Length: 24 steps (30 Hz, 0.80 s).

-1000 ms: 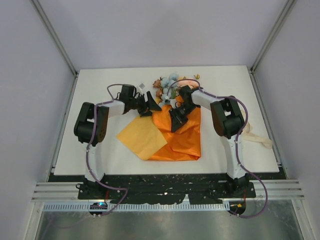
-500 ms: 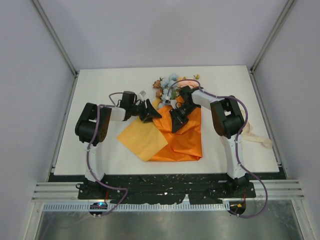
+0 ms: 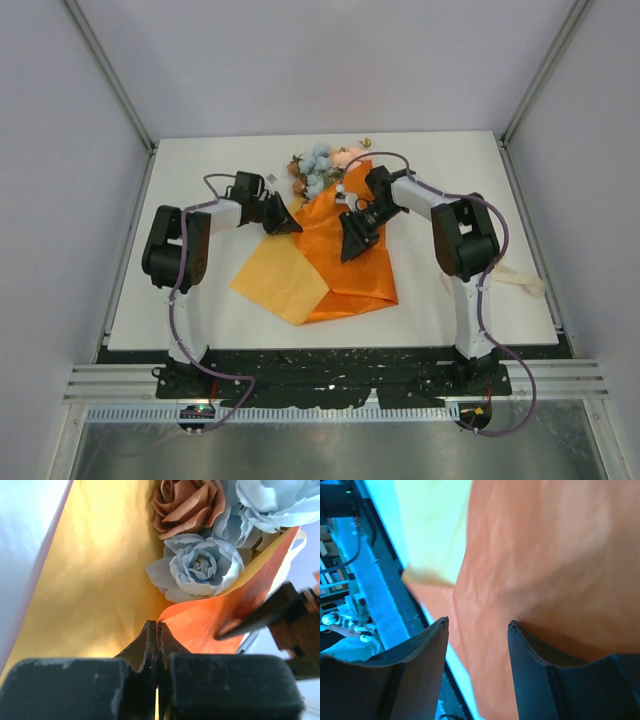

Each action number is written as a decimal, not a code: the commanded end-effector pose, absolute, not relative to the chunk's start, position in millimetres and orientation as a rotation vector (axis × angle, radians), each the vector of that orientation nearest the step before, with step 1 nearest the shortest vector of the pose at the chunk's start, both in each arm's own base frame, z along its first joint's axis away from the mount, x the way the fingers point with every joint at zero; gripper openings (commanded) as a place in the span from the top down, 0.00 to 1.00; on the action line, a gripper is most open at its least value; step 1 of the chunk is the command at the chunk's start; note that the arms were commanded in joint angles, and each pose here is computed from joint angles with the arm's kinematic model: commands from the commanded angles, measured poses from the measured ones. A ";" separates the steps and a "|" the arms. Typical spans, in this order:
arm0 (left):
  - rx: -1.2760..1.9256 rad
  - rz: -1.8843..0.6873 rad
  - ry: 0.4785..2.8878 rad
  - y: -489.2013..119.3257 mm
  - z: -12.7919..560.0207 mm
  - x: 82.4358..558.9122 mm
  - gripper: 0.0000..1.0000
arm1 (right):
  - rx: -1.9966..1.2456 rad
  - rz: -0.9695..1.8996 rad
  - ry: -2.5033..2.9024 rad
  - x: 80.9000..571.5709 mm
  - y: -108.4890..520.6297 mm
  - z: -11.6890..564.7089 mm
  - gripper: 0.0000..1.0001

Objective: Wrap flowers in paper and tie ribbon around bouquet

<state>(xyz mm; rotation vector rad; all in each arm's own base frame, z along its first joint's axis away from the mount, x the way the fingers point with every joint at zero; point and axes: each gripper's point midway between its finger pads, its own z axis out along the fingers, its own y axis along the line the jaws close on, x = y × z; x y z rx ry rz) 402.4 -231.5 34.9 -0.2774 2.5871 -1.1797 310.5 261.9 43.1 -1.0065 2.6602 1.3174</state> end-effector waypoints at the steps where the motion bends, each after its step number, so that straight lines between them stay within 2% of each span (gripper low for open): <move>1: -0.219 -1.003 2.634 -216.2 30.5 412.3 1.00 | -0.967 1.501 2.495 285.0 261.4 115.3 0.44; 5: -0.149 -0.949 2.668 -212.3 30.2 413.8 1.00 | -0.858 1.611 2.542 247.3 241.2 106.9 0.48; 15: -0.037 -0.802 2.678 -196.0 39.6 427.1 1.00 | -0.500 1.637 2.753 243.7 229.9 30.2 0.55; 20: -0.030 -0.896 2.581 -190.4 60.5 443.8 0.99 | -0.258 1.702 2.754 248.6 242.1 13.2 0.58; 21: -0.018 -0.931 2.550 -189.0 69.1 448.1 0.90 | -0.178 1.715 2.787 244.5 243.2 10.7 0.58; 22: -0.001 -0.968 2.512 -186.4 79.8 451.6 0.77 | -0.198 1.708 2.746 250.0 246.7 8.6 0.58; 24: 0.009 -0.983 2.411 -170.8 106.9 461.7 0.65 | -0.157 1.705 2.725 251.9 252.4 3.8 0.59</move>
